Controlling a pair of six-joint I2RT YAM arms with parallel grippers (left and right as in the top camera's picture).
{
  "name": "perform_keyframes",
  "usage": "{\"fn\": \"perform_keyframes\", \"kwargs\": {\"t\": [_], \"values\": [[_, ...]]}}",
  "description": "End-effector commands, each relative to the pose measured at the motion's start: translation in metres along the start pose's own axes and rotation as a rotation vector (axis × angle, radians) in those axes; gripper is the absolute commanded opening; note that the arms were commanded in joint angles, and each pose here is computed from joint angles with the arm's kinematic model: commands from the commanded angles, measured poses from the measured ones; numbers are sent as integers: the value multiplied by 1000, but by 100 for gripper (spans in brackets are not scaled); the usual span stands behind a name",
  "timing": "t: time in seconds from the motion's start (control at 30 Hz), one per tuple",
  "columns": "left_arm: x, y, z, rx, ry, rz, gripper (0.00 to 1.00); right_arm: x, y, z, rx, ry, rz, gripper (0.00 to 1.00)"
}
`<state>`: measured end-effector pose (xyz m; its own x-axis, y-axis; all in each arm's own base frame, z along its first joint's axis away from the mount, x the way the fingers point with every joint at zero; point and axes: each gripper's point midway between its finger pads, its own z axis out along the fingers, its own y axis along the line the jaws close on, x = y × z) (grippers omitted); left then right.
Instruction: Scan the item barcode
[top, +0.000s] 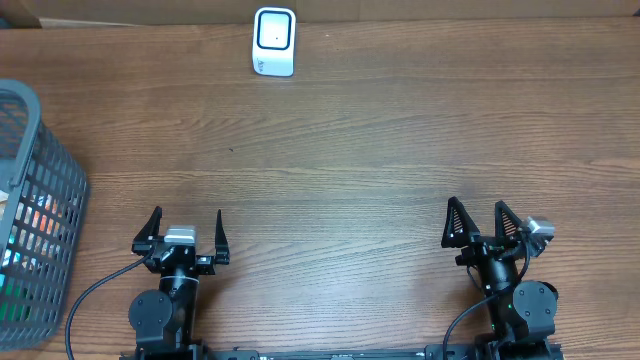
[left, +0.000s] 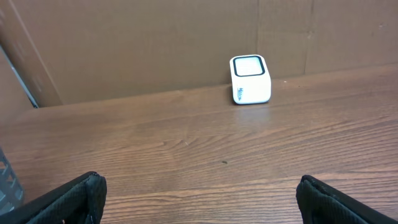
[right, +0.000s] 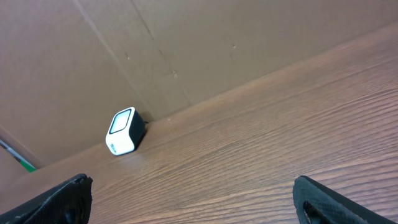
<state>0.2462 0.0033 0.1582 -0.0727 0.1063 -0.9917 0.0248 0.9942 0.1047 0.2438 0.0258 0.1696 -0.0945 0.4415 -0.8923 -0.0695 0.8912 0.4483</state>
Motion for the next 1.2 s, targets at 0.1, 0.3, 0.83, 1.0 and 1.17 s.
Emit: {"fn": "perform_keyframes", "kwargs": {"t": [0.1, 0.3, 0.83, 1.0, 1.17], "values": [[-8, -2, 0, 12, -42, 26, 100, 1, 2, 0, -13, -4, -5, 100], [-14, -2, -1, 12, -65, -7, 100, 1, 2, 0, -13, -4, -5, 100], [-17, -2, -2, 21, -37, -56, 100, 1, 2, 0, -13, -4, -5, 100], [-17, -3, 0, 29, -5, -61, 100, 1, 2, 0, -13, -4, -5, 100], [-40, -1, 5, 36, 32, -64, 100, 1, 2, 0, -13, -4, -5, 100]]}}
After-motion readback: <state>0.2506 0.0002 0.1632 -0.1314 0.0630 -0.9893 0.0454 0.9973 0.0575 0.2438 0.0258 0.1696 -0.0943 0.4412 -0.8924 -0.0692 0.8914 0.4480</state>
